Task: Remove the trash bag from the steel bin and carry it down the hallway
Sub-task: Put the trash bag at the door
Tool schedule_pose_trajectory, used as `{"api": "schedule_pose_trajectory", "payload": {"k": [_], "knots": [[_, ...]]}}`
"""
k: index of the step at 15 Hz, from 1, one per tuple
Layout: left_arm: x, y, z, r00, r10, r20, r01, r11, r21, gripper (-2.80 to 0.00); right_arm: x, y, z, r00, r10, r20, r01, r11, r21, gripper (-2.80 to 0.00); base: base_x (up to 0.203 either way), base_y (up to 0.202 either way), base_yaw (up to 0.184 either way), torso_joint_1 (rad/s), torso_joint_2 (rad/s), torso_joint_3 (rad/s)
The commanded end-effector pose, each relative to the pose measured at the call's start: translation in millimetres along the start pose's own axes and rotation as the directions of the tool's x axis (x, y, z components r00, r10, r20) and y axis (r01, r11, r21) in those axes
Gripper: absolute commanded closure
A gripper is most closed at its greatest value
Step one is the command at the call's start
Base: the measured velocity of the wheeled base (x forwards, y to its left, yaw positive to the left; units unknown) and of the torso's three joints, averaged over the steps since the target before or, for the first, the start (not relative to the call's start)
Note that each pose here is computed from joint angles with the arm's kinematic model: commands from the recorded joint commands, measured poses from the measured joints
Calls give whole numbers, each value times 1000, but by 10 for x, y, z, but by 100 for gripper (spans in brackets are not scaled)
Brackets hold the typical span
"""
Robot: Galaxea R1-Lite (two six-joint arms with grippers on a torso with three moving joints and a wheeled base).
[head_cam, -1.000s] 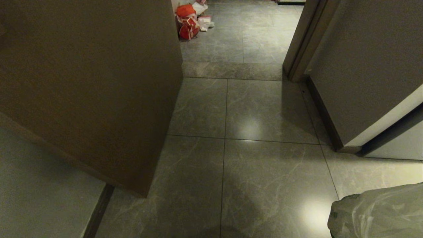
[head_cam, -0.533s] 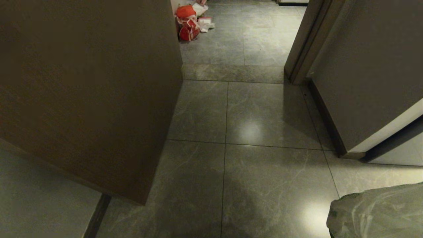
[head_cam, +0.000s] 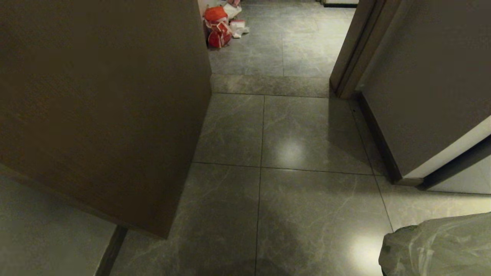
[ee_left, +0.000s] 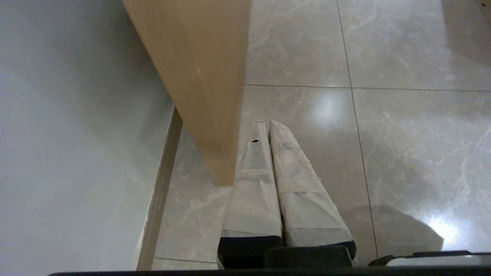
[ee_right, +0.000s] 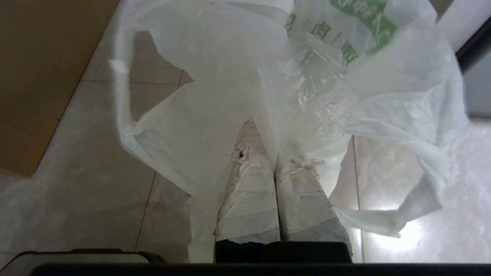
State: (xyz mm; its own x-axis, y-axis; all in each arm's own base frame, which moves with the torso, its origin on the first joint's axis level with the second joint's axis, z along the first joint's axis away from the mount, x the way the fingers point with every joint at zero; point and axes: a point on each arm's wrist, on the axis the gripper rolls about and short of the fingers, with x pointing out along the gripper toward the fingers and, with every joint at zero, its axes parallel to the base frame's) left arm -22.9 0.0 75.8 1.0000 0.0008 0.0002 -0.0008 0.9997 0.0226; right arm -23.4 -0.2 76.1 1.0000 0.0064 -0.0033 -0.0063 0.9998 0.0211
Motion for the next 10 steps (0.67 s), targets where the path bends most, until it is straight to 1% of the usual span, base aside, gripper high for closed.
{"api": "schedule_pose_trajectory", "payload": {"k": [1, 8, 10], "knots": [[0, 0, 0, 1000, 0, 0, 0, 1000, -1, 0, 1, 0, -1, 1000, 1, -3, -1, 1000, 0, 0, 4, -119, 5, 2, 5, 8], [-1, 0, -4, 1000, -1, -1, 1, 1000, -6, 0, 1, 0, -1, 1000, 1, -3, -1, 1000, 0, 0, 0, -180, -3, 2, 1, 2], [0, -1, -2, 1000, -2, -2, 2, 1000, -4, 0, 1, 0, -1, 1000, 1, -3, -1, 1000, 0, 0, 0, -31, 1, 1, -3, 2]]}}
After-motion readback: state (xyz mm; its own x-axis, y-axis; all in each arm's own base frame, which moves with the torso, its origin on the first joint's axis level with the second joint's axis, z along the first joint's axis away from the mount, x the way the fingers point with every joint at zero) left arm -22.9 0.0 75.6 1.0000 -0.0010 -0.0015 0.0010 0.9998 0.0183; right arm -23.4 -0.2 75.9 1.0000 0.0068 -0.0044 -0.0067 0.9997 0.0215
